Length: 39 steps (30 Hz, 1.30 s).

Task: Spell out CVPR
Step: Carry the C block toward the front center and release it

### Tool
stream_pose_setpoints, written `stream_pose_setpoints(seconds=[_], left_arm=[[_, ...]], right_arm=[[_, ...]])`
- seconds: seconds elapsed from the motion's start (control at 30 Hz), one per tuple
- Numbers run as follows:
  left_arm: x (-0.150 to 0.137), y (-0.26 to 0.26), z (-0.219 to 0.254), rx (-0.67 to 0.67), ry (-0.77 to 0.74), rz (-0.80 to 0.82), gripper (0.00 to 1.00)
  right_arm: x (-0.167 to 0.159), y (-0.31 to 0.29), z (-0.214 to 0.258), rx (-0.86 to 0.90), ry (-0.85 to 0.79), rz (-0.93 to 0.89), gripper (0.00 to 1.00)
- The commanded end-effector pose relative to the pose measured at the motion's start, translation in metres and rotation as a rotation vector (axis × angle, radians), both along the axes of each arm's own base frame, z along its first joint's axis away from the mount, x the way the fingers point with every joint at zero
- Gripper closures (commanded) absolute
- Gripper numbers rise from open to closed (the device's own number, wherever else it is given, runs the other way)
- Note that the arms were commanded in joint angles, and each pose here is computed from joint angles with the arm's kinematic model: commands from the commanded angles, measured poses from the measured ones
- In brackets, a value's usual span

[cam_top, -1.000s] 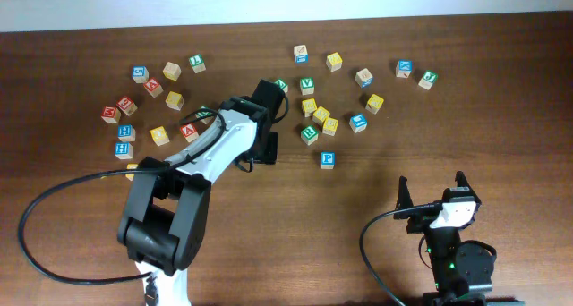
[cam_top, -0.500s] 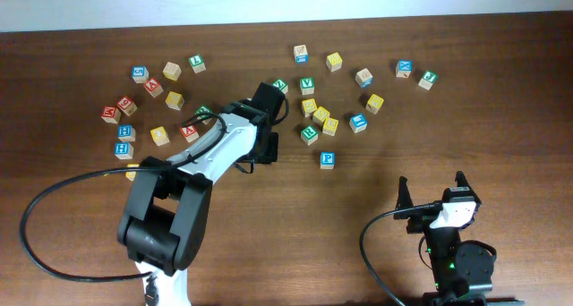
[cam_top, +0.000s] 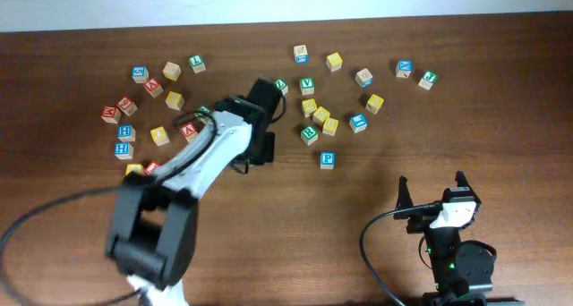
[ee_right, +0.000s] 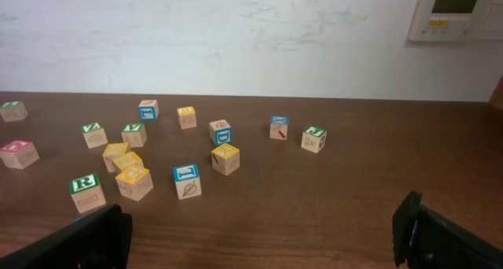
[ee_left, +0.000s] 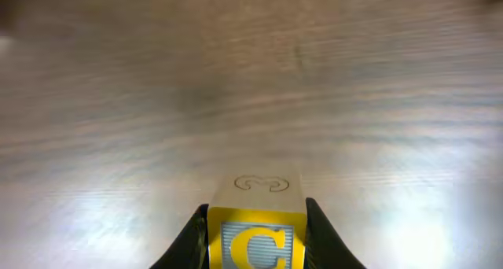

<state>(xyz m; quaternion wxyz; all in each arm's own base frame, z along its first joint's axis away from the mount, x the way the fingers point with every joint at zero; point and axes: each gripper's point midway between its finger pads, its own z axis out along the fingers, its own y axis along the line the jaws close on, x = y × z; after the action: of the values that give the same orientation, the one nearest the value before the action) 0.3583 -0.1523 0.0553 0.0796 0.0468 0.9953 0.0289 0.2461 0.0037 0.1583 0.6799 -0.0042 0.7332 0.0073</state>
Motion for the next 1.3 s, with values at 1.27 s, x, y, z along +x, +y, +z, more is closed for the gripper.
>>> stream_pose_setpoints(seconds=[1.27], left_arm=[[-0.091, -0.003, -0.048, -0.014, 0.016, 0.148, 0.8]], right_arm=[[0.0, -0.002, -0.003, 0.01, 0.004, -0.012, 0.02]])
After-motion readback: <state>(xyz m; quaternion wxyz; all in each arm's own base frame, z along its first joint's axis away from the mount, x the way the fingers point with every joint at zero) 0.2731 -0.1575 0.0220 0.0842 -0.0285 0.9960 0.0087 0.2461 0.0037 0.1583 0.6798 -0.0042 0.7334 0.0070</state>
